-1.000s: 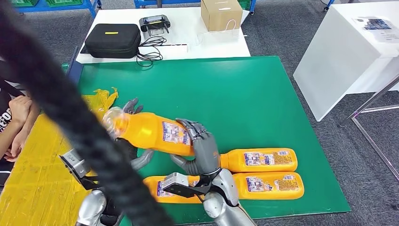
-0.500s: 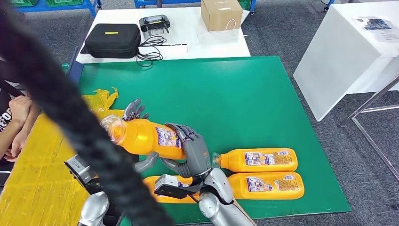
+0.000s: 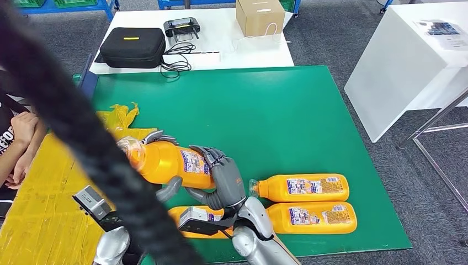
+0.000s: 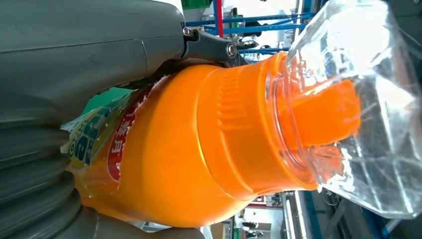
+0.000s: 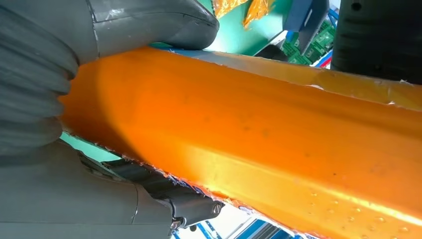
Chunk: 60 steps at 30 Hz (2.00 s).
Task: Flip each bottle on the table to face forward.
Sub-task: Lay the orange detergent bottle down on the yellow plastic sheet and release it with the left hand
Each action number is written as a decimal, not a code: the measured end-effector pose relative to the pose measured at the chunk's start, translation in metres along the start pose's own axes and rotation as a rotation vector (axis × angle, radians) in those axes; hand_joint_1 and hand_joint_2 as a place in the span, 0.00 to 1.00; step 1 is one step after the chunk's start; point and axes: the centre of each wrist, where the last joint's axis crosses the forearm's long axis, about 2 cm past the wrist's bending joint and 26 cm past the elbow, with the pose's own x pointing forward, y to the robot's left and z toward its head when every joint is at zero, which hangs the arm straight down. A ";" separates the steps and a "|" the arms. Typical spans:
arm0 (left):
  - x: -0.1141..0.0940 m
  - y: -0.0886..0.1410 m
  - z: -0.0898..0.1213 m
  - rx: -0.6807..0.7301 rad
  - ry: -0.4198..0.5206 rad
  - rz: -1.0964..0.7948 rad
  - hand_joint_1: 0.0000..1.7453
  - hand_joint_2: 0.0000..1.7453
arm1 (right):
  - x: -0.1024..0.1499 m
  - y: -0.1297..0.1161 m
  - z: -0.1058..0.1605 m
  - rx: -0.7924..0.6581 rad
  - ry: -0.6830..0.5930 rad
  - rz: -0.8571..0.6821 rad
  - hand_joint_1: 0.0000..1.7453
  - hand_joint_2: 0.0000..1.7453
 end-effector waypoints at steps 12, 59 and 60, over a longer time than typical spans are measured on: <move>0.001 0.005 -0.004 0.053 -0.003 -0.269 1.00 1.00 | 0.016 -0.008 0.003 -0.022 -0.064 -0.072 0.00 1.00; -0.068 0.190 0.026 -0.246 0.869 -1.846 0.00 1.00 | 0.016 -0.014 0.046 0.628 -0.038 0.221 0.00 1.00; -0.068 0.189 0.026 -0.233 0.859 -1.840 0.00 1.00 | 0.015 -0.013 0.046 0.634 -0.030 0.237 0.00 1.00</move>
